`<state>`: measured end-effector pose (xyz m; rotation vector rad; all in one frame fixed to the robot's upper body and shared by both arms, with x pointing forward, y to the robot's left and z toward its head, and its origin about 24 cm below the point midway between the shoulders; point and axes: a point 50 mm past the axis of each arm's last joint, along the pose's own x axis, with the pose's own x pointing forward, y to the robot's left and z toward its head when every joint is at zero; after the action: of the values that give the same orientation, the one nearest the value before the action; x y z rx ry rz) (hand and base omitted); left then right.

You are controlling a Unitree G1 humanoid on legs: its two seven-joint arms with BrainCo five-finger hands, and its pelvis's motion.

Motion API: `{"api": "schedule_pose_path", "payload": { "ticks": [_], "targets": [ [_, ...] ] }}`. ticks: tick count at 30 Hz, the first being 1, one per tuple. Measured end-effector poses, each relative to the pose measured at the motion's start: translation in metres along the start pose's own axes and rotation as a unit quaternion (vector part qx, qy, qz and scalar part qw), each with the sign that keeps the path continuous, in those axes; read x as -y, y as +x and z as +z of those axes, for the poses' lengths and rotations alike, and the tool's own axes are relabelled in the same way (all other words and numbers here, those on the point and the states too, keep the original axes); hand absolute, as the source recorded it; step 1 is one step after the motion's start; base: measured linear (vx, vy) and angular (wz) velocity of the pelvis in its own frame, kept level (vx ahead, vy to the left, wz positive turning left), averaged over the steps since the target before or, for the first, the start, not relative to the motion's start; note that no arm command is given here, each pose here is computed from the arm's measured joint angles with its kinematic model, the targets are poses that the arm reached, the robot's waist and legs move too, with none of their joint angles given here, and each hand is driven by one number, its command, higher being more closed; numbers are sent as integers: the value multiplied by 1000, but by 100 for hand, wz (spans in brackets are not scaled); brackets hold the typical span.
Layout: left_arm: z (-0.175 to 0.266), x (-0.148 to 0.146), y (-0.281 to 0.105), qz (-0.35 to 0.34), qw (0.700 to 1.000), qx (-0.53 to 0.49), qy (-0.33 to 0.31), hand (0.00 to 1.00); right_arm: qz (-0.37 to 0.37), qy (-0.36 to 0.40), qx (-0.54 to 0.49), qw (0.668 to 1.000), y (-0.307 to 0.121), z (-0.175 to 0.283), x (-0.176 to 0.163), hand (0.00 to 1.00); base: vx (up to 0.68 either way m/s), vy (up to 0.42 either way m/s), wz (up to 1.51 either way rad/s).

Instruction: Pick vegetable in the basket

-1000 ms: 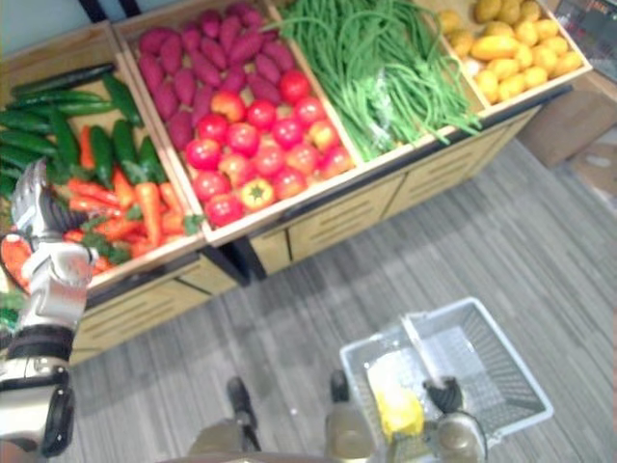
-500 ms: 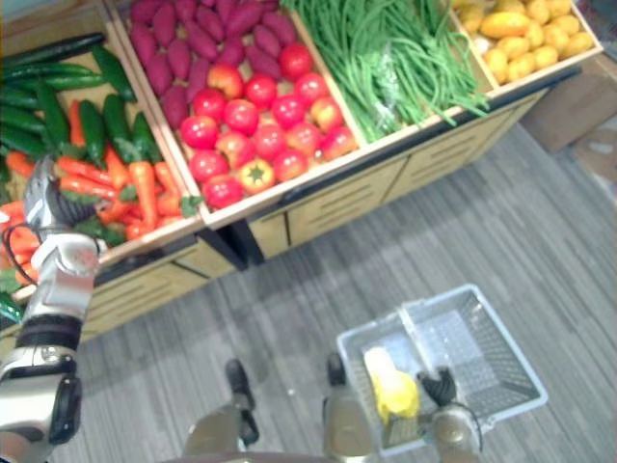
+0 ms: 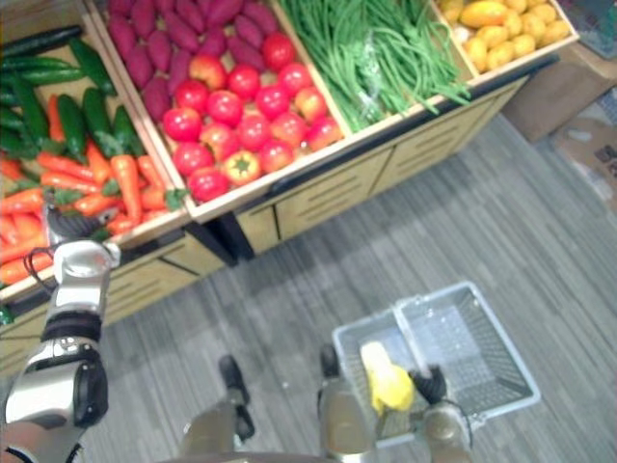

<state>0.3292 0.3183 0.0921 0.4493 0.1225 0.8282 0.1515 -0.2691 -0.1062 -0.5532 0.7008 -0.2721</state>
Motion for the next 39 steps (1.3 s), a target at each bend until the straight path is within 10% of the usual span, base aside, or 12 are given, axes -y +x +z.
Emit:
{"api": "schedule_pose_path", "payload": {
  "ticks": [39],
  "targets": [
    [29, 4, 3, 2, 999, 39, -18, 0, 13, -4, 11, 1000, -2, 4, -7, 100, 11, -2, -1]
  ]
}}
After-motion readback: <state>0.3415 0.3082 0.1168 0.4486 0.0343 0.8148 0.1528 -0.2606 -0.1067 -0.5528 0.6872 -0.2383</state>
